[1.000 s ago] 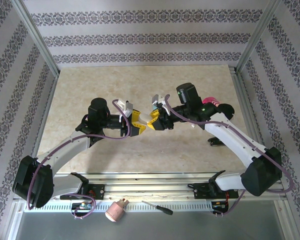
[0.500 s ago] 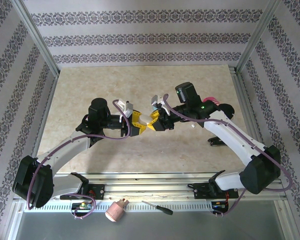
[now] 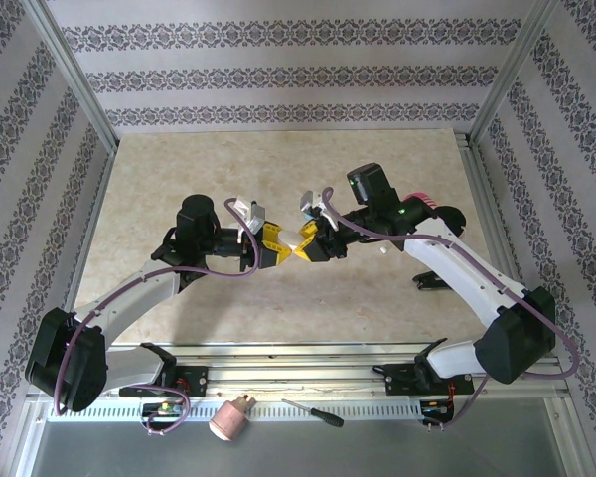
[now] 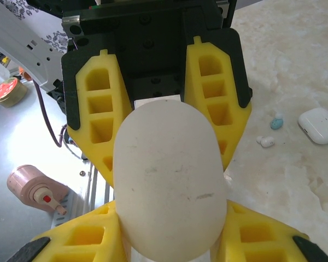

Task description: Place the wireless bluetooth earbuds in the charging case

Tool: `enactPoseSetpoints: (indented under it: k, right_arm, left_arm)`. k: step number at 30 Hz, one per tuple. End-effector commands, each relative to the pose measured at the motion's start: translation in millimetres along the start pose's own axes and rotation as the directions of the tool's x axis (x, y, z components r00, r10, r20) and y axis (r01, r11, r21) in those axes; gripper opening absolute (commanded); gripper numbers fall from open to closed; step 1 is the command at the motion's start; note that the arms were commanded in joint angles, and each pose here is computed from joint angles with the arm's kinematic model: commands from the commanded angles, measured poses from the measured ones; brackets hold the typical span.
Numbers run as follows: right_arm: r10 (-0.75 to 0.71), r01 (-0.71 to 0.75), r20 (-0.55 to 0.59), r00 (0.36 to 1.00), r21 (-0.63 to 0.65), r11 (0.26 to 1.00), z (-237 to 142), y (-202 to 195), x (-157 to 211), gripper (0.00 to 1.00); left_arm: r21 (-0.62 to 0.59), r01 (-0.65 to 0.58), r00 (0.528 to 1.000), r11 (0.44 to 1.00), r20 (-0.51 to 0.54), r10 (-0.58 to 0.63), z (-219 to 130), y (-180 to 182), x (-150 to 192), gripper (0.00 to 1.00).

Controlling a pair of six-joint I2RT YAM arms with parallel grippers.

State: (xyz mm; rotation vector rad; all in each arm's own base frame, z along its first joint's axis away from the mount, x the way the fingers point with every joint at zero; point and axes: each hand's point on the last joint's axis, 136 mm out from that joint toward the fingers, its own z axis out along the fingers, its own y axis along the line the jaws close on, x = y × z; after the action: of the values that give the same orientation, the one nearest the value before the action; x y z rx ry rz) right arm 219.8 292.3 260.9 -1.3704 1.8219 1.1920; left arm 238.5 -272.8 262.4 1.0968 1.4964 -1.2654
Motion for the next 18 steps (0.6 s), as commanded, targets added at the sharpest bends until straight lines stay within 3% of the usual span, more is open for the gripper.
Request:
enactPoseSetpoints:
  k: [1,3,6,18]
  right_arm:
    - [-0.053,0.053,0.012,0.999,0.01,0.999,-3,2,-11,0.38]
    - [-0.062,0.061,0.018,0.998,0.019,0.998,-4,2,-12,0.49]
    - [-0.064,0.063,0.035,0.997,0.028,0.998,-5,1,-15,0.56]
    - [0.0,-0.007,0.082,0.997,0.095,0.995,-14,-17,-23,0.63]
  left_arm:
    - [0.06,-0.067,0.997,0.996,0.029,0.066,4,-13,-15,0.26]
    - [0.058,-0.068,0.997,0.996,0.027,0.067,4,-12,-12,0.26]
    - [0.055,-0.07,0.997,0.996,0.024,0.069,4,-12,-10,0.26]
    - [0.055,-0.088,0.996,0.995,0.012,0.088,2,-14,-1,0.26]
